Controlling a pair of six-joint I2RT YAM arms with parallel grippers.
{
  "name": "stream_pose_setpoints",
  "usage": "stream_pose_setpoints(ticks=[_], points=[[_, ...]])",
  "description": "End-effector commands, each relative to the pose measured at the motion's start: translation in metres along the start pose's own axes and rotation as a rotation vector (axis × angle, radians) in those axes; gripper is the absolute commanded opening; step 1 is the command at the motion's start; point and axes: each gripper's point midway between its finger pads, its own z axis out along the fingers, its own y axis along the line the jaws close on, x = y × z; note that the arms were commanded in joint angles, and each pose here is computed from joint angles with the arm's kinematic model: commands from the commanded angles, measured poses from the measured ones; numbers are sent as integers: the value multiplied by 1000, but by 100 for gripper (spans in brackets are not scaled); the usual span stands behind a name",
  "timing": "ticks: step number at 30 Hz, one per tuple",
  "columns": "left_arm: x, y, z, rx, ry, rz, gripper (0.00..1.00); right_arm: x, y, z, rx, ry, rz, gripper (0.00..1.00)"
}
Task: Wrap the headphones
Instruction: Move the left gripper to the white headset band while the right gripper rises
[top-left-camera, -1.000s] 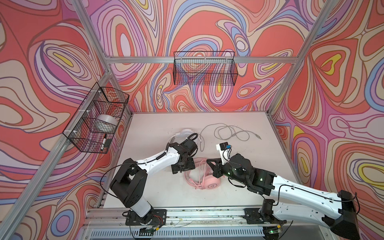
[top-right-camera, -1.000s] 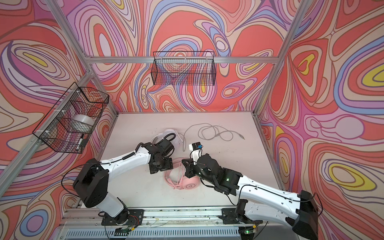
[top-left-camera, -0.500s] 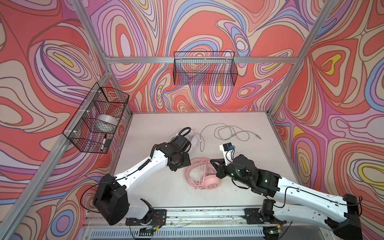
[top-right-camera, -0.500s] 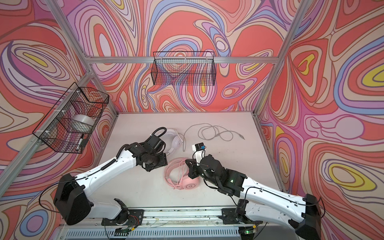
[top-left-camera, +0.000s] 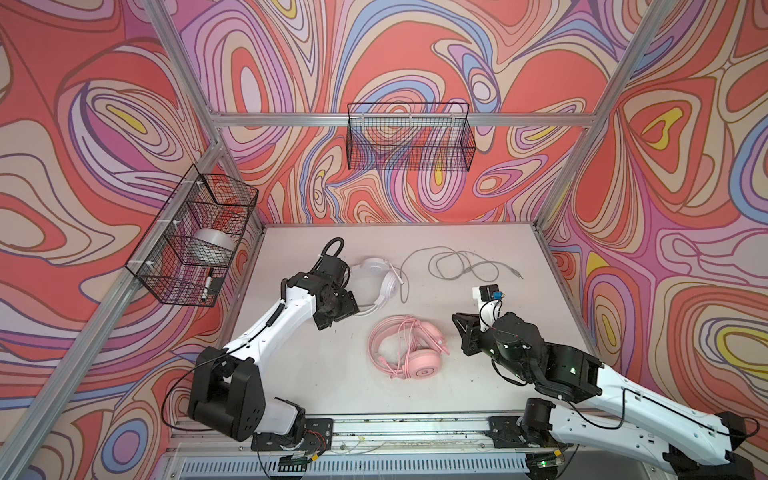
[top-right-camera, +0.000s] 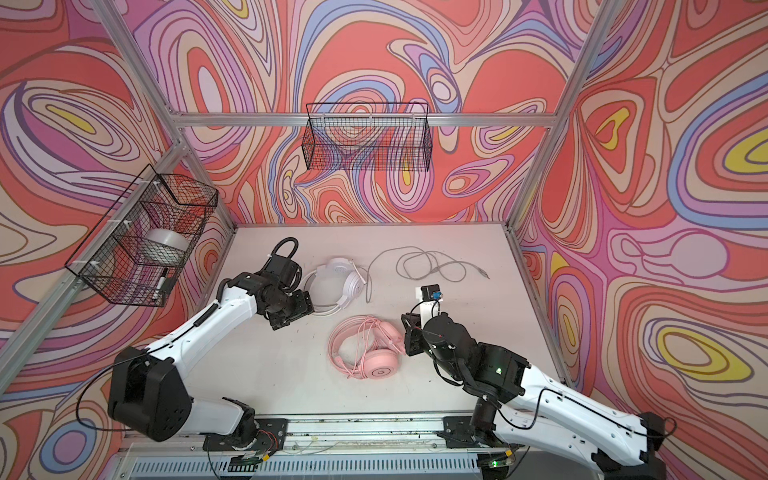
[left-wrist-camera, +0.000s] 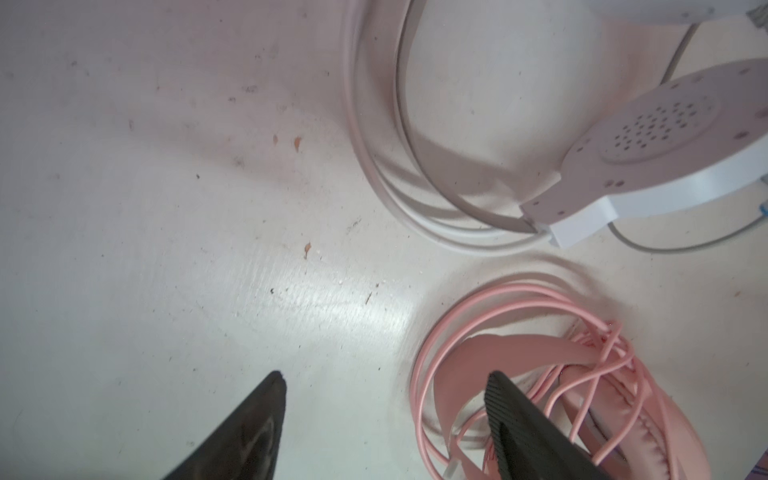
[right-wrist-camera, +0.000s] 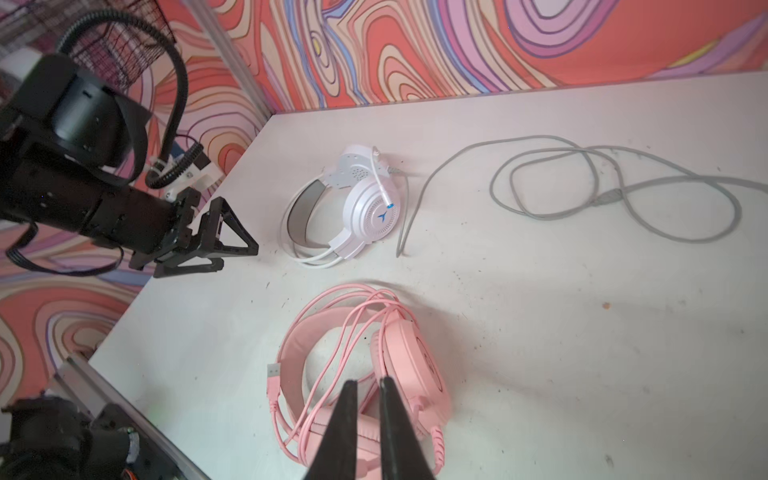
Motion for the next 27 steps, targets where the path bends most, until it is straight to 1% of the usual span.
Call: stream_pose_setpoints(ticks=[1, 6, 9, 13, 16, 21, 25, 27], points=[[-15, -7, 15, 15, 16, 22, 85, -5, -28, -13, 125, -10, -2, 26], [-32, -13, 53, 24, 68, -9, 87, -8, -40, -21, 187, -2, 21, 39], [-39, -19, 70, 26, 89, -11, 87, -8, -41, -20, 204, 18, 8, 41], [-50, -19, 90, -8, 98, -19, 85, -8, -37, -14, 194, 33, -3, 42], [-57, -17, 100, -38, 97, -19, 80, -5, -27, -7, 149, 63, -23, 43], [-62, -8, 115, -102, 108, -22, 65, 3, -18, 10, 104, 135, -48, 44], [-65, 2, 120, -151, 101, -24, 57, 2, -19, 21, 80, 159, -32, 44], [-67, 7, 122, -170, 99, -27, 56, 2, -19, 27, 64, 168, -25, 44]])
